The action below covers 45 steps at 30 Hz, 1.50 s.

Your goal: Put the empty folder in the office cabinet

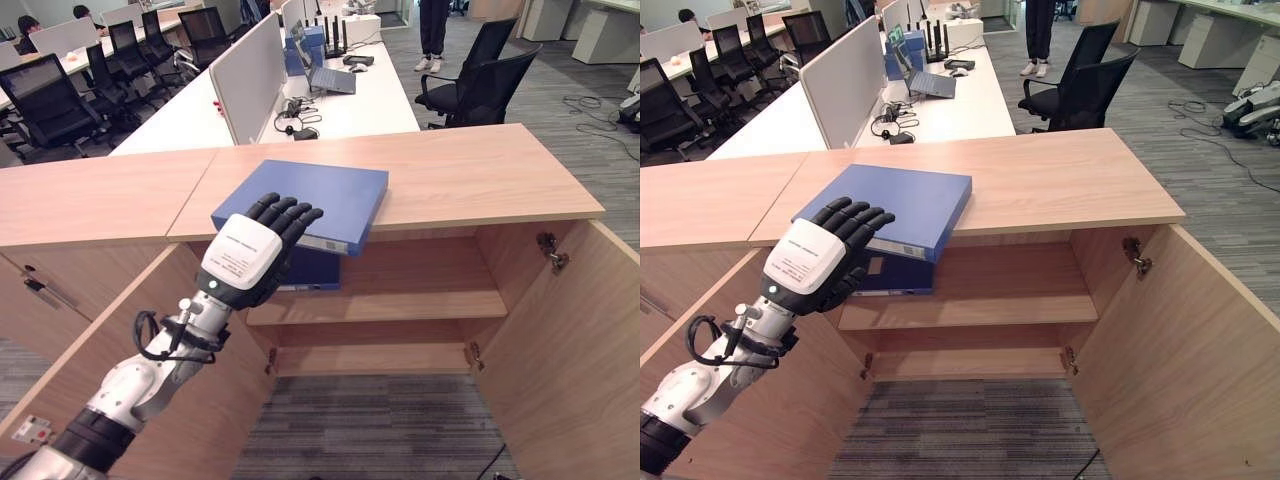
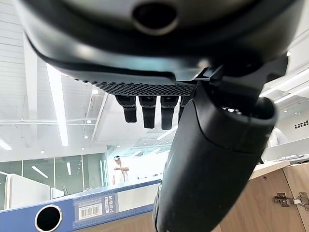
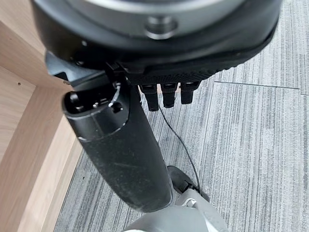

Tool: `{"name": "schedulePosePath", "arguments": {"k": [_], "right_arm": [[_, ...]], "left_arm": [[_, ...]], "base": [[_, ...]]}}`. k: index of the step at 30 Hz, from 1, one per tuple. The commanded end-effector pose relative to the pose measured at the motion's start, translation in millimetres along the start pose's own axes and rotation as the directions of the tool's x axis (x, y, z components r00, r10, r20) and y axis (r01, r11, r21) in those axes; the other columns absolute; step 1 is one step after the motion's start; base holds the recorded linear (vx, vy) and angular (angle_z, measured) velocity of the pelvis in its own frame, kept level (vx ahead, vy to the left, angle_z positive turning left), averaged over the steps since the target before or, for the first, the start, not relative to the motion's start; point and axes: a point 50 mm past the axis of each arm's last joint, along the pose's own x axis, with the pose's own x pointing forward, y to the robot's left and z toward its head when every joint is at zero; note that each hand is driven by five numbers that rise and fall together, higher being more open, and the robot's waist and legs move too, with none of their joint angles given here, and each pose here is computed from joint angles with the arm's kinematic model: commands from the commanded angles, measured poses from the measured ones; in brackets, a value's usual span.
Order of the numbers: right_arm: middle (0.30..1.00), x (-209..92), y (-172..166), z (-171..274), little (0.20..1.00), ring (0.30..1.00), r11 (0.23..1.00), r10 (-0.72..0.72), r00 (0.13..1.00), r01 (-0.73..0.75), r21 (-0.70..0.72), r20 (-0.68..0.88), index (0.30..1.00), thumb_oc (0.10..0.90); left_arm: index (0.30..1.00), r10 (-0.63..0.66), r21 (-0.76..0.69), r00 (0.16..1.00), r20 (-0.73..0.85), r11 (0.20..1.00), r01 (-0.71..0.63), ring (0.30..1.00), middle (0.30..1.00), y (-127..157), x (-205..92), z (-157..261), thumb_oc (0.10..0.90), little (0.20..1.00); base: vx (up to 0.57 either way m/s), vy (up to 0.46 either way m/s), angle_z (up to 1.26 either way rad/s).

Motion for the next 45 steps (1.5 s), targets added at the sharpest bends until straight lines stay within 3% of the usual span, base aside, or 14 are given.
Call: {"name": "schedulePosePath", "arguments": {"k": [1,22,45], "right_arm": [[0.900,6.0,-21.9,22.7,0.900,0.900,0.996,-0.087,0.995,0.089,-0.027,0.053,0.900,0.800],[0.900,6.7,-26.2,22.3,0.900,0.900,0.994,-0.093,0.995,0.095,-0.050,0.041,0.900,0.800],[0.900,6.3,-22.1,26.8,0.900,0.900,0.995,-0.063,0.995,0.068,-0.074,0.075,0.900,0.800]], "left_arm": [[0.900,0.244,0.102,0.970,0.022,0.964,-0.244,0.900,0.900,44.6,45.4,-14.2,0.800,0.900],[0.900,0.185,0.113,0.982,-0.047,0.977,-0.179,0.900,0.900,22.8,61.6,-20.9,0.800,0.900],[0.900,0.193,0.247,0.974,-0.121,0.956,-0.159,0.900,0.900,33.3,83.0,-51.2,0.800,0.900]], "base": [[0.00,0.000,0.00],[0.00,0.002,-0.02],[0.00,0.005,-0.02]]}}
